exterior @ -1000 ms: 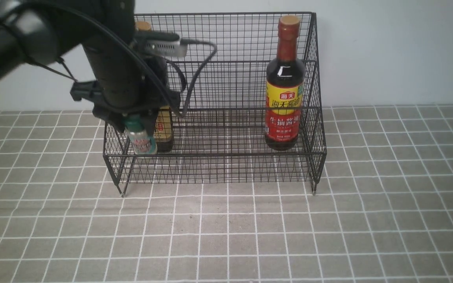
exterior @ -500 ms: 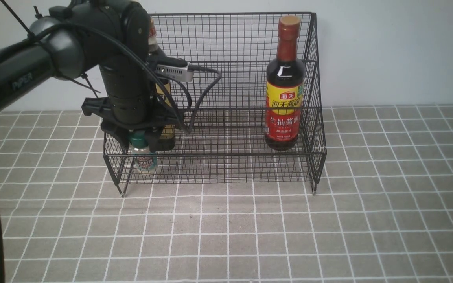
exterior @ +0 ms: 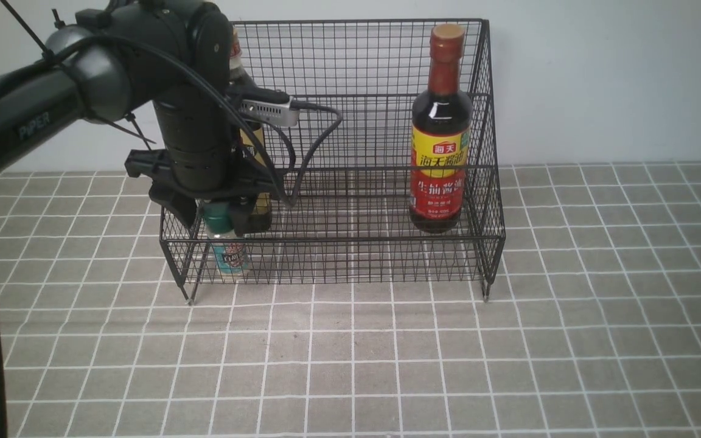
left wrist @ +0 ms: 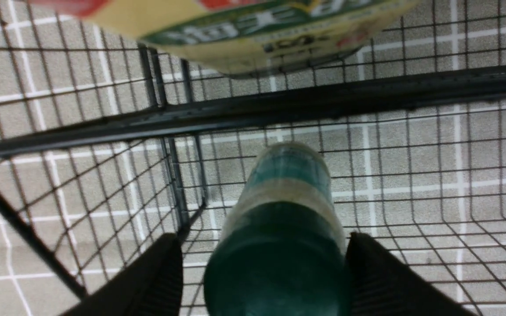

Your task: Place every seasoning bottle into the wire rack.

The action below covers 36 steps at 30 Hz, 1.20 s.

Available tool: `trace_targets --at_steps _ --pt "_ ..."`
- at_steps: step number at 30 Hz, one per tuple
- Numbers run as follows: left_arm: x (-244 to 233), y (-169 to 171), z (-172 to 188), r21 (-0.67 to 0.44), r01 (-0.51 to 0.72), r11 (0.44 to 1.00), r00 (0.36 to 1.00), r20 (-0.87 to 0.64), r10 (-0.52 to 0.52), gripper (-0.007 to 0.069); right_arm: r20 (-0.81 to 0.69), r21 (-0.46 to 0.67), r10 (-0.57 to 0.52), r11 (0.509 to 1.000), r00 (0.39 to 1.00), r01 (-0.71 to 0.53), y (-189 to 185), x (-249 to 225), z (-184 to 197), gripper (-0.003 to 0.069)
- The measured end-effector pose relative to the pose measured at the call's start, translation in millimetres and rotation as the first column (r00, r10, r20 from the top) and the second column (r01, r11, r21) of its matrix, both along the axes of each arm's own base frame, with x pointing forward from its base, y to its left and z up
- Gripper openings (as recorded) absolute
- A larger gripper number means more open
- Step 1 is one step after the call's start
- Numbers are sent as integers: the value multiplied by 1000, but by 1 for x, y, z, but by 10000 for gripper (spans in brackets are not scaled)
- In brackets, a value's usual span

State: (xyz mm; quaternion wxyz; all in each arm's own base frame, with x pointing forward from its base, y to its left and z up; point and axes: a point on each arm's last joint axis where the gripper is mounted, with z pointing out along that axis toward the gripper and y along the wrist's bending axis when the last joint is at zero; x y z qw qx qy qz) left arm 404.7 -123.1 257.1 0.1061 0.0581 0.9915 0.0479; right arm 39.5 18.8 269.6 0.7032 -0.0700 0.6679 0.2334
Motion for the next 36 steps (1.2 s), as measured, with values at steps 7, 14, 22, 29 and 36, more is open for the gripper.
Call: trace_targets --at_steps 7,14,22,29,36 --pt "-10 5 31 -10 6 1000 997 75 -5 412 0 0 0 1000 1000 0 0 0 0 -13" --pt "-36 10 86 -89 35 995 982 188 -17 215 -1 -1 0 1000 1000 0 0 0 0 -13" --pt "-88 22 154 -157 112 981 936 348 -51 -6 -9 -4 1 1000 1000 -1 0 0 -1 -13" --pt "-158 46 171 -157 136 978 919 389 -65 -7 -9 -38 -7 999 1000 7 0 0 -2 -13" --pt "-218 68 142 -138 161 977 883 463 -80 -7 11 -97 -25 995 1000 26 -1 1 -3 -13"
